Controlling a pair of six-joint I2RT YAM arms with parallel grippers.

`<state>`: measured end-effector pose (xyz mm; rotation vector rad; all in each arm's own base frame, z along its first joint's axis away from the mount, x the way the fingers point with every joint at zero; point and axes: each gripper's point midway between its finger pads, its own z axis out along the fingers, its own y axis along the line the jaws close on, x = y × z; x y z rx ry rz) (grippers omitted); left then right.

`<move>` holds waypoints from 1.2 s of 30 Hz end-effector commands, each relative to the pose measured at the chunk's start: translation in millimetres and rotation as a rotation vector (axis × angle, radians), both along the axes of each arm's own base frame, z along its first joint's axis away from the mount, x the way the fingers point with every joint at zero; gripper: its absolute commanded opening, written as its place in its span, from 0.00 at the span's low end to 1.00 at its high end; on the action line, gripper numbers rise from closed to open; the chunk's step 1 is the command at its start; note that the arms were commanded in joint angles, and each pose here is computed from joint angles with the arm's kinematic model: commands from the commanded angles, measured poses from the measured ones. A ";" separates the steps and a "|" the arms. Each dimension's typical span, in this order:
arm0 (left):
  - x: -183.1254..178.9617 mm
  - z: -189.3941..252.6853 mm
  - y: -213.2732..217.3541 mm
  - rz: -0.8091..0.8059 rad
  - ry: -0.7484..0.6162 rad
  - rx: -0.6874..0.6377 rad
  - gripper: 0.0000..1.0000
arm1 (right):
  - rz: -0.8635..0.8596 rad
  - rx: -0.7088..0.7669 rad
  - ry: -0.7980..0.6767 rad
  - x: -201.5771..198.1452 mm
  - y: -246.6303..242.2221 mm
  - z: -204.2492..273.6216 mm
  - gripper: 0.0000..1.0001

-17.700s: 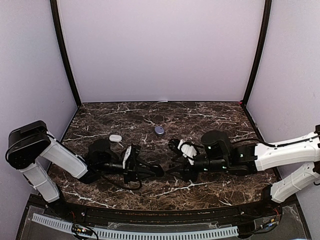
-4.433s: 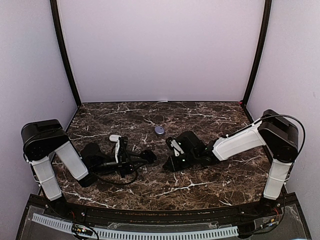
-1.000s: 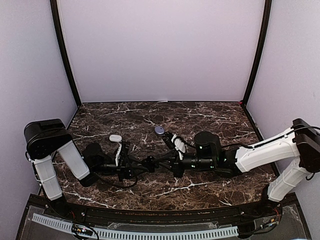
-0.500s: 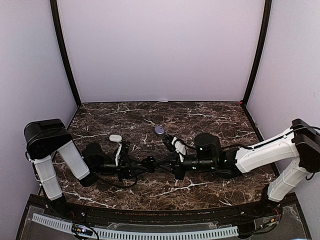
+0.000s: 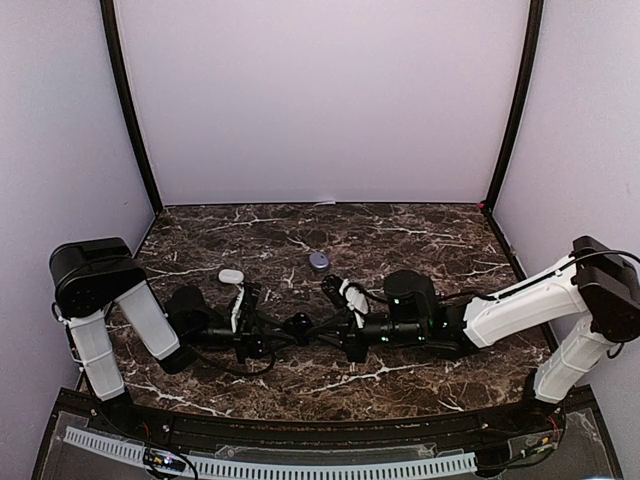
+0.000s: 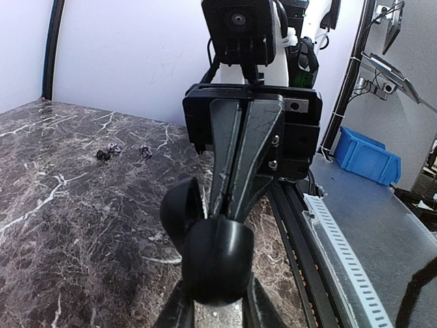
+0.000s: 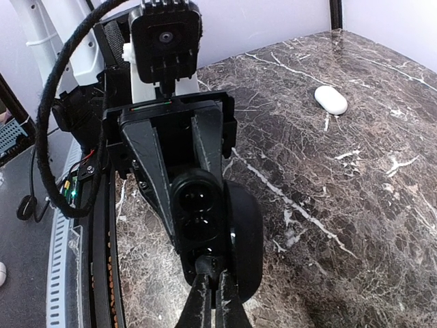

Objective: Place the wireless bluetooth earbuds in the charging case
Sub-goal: Insert the charging case into the right side groove of the charging case.

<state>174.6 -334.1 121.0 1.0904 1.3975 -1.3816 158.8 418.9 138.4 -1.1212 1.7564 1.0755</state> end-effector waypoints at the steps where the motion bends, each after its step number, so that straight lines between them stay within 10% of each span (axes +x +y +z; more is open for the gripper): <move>1: -3.0 40.6 1.1 -0.011 -0.143 -0.144 0.19 | 0.026 0.058 -0.018 -0.7 10.7 12.3 0.00; 36: 9.3 78.3 -3.7 0.018 -0.022 -0.237 0.17 | -0.008 0.049 -0.071 2.6 0.9 0.5 0.04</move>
